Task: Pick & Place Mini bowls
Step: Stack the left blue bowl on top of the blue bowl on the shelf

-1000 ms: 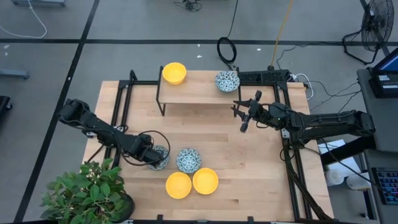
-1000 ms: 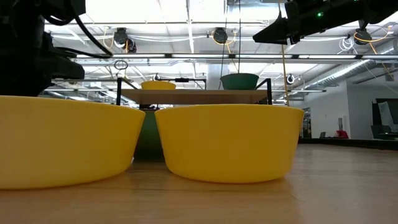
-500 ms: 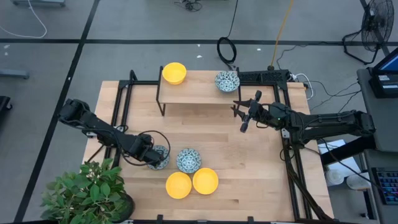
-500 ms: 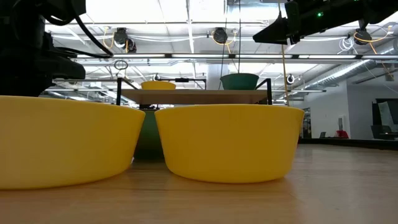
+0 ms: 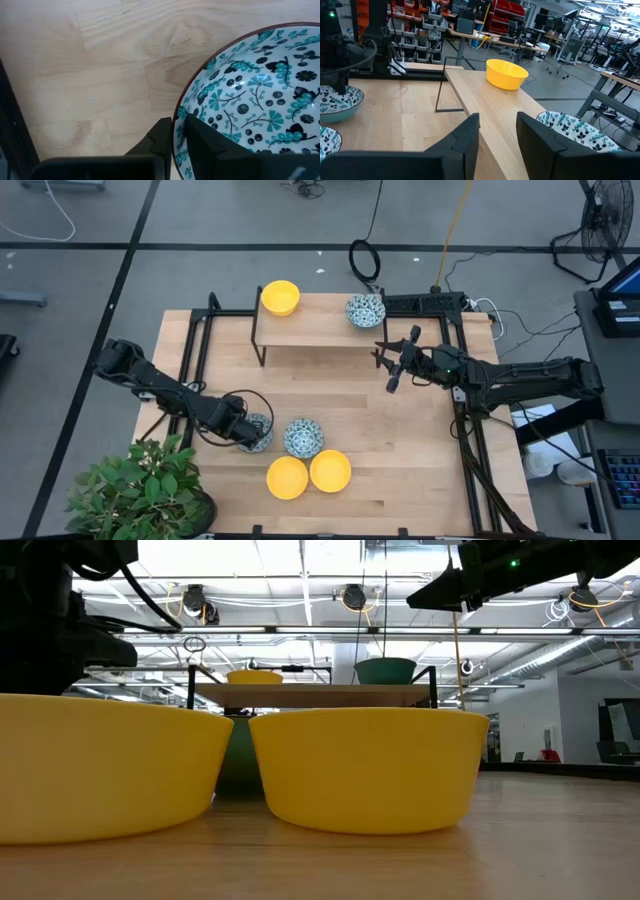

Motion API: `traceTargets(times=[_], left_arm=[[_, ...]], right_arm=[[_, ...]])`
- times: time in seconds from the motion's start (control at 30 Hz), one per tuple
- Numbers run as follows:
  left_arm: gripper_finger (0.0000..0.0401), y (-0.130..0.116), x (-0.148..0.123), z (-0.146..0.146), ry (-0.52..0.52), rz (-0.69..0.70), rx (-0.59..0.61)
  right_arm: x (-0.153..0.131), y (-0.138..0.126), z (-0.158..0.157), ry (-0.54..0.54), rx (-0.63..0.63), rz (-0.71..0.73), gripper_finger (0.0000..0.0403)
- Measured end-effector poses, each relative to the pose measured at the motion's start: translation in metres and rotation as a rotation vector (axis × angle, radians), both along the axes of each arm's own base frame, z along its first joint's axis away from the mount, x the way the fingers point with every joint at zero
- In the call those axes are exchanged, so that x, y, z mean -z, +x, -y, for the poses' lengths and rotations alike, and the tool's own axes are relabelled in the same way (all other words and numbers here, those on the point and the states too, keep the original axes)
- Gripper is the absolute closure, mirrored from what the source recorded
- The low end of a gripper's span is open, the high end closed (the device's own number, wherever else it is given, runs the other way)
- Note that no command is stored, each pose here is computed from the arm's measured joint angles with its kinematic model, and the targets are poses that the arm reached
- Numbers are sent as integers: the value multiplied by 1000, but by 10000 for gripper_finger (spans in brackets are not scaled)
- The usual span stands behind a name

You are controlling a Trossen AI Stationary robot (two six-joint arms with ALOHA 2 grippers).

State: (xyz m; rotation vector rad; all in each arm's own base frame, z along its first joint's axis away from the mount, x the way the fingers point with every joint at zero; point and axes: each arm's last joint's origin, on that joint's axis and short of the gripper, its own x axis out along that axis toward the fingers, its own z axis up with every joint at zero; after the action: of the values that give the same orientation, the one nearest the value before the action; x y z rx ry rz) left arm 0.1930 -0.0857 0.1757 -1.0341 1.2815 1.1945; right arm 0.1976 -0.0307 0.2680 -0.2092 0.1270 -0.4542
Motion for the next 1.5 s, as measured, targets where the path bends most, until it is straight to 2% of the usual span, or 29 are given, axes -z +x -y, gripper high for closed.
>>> traceTargets(times=[0.2,0.43,1.5], left_arm=[[365,0,-1,0,-1,3,0],[353,0,0,0,-1,1,0],[350,0,0,0,-1,1,0]], right_arm=[[0,0,0,0,0,0,287],[0,0,0,0,0,0,287],[0,0,0,0,0,0,287]])
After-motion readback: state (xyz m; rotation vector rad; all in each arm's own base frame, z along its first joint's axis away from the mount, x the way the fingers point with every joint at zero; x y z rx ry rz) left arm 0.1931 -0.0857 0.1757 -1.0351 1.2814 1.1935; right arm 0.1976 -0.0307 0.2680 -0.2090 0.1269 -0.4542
